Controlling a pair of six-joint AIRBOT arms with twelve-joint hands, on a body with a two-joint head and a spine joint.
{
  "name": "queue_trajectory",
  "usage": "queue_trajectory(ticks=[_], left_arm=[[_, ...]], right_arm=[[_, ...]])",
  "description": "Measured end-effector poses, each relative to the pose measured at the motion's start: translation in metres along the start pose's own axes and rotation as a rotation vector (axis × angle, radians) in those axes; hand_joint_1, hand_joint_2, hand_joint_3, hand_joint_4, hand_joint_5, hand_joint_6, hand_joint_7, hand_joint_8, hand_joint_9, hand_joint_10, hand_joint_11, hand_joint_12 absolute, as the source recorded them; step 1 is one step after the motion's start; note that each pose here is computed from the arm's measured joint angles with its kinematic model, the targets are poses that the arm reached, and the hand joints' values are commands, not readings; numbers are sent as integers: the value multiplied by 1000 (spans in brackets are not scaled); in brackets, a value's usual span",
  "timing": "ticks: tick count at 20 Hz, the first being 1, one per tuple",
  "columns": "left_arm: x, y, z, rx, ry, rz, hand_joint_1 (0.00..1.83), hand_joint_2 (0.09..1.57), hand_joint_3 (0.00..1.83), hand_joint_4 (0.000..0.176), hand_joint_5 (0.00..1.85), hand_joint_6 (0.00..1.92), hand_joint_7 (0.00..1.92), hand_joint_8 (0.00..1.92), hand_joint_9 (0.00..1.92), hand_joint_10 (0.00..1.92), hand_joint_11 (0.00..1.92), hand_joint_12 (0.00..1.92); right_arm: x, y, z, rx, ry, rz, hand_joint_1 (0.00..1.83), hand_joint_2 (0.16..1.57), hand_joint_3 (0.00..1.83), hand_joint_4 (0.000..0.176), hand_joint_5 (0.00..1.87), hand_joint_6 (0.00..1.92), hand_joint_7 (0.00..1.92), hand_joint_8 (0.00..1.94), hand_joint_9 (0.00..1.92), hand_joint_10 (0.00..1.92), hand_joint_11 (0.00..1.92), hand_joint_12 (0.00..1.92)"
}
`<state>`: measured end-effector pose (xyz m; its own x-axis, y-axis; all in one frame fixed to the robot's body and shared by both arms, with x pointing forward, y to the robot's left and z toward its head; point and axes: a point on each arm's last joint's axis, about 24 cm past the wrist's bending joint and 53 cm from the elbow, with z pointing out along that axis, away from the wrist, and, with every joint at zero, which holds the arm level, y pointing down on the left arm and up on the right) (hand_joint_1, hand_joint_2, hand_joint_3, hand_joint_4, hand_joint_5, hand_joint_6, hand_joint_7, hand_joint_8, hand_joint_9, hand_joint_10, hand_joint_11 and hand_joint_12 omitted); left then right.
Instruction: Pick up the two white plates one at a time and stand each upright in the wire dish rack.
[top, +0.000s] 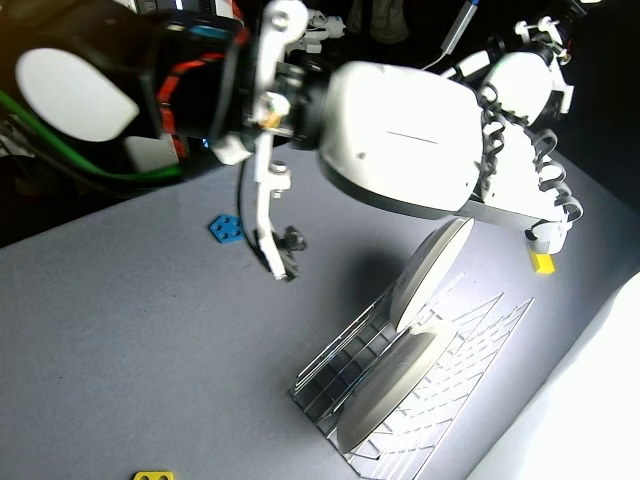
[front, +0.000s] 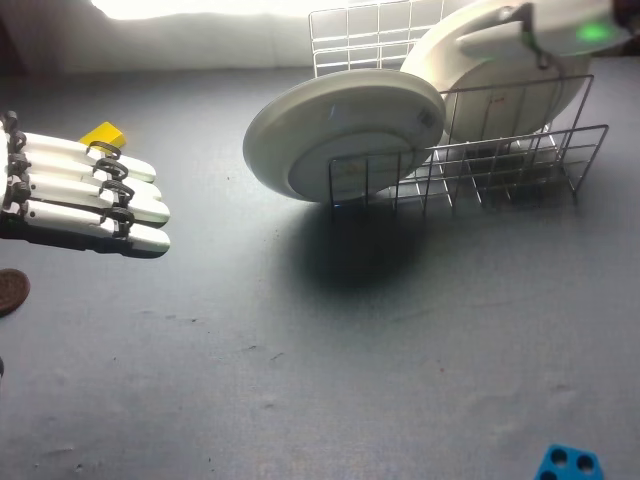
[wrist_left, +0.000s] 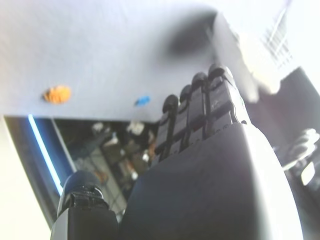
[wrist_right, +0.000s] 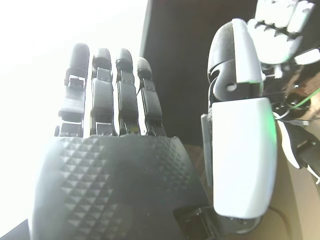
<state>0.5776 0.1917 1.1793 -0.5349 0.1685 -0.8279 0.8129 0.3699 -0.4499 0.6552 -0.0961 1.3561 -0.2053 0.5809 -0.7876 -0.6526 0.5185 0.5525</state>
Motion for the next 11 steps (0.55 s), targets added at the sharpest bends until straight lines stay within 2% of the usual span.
queue_trajectory(ticks=[2,5,6,7,8,11], left_arm=[[5,0,0,-1,25,18,0,995,1,0,56,3,7,1,0,0,0,0],[15,3,0,-11,66,37,0,991,0,0,42,0,0,0,0,0,0,0],[15,2,0,-8,65,36,0,984,0,0,39,0,0,0,0,0,0,0],[14,1,0,-5,61,34,0,983,0,0,49,4,0,0,0,0,0,0],[13,1,0,-6,58,34,0,989,0,0,54,6,1,0,0,0,0,0],[13,1,0,-4,61,36,0,1007,6,0,76,11,23,8,2,1,0,0]], right_arm=[[-5,-7,-11,14,-12,-11,878,956,0,0,174,0,191,1,167,4,0,638],[-4,-18,-27,36,-14,-33,841,943,0,0,118,0,116,0,104,0,0,541],[-5,-19,-31,42,-18,-30,868,932,0,0,119,1,116,1,94,0,0,512],[-9,-22,-38,60,-33,7,875,930,0,0,116,0,111,0,87,0,0,508],[-13,-24,-44,70,-40,7,954,891,0,0,158,9,146,6,116,8,0,693],[-7,-29,-47,79,-22,-17,1011,879,0,0,143,2,137,6,129,11,0,736]])
